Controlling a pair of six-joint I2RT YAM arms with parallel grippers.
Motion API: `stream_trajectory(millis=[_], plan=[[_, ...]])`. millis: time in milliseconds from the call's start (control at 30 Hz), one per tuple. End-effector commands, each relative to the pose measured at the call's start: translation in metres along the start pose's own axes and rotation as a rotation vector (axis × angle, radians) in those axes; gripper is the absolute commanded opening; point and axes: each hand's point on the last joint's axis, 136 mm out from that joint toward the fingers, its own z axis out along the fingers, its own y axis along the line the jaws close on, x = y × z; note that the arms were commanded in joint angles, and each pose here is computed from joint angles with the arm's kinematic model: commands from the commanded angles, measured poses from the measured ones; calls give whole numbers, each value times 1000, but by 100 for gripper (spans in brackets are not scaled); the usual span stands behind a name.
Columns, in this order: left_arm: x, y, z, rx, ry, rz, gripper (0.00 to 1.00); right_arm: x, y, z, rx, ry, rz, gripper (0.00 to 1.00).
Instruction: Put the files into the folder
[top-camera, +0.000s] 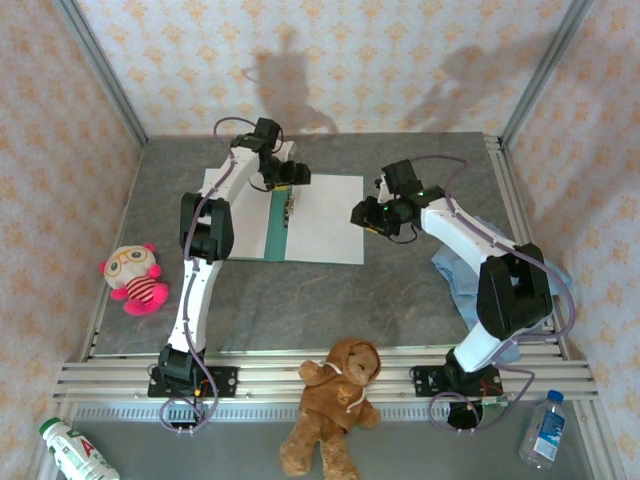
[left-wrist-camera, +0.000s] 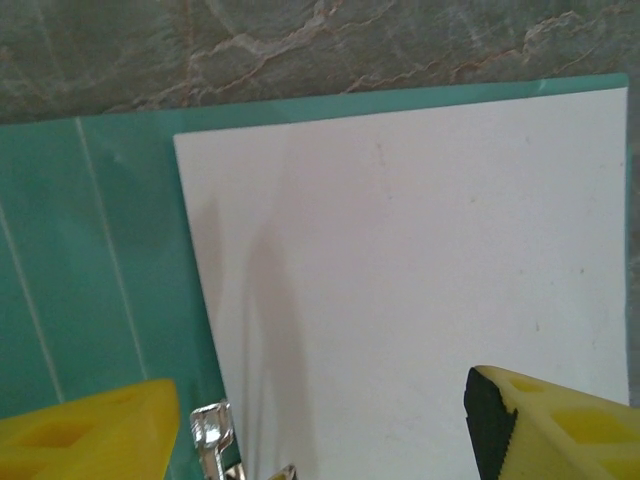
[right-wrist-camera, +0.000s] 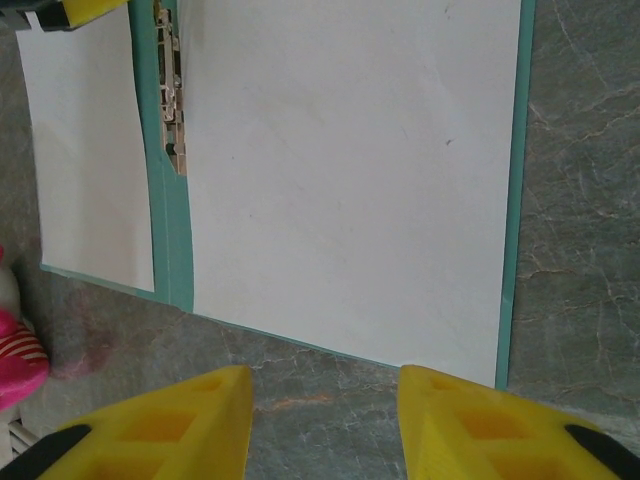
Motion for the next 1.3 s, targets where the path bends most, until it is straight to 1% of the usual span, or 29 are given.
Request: stream_trajectory(millis=[0,200,500,600,833,1267], plan=[[1,-1,2,40,21,10,76,-2,3,-8,-13,-24,-3,43],[1,3,6,56,23,-3,77,0,4,-7,-21,-12,-1,43],[2,2,10,135,34,-10,77,1,4,-7,-22,-5,-1,43],[1,-3,8,180,33,-11,76,1,3,-6,-19,-2,-2,43],[0,0,6,211,32,-33,75,2,2,-4,-15,6,1,43],[-3,-5,2,278,29,-37,74,2,4,-3,-22,16,7,43]])
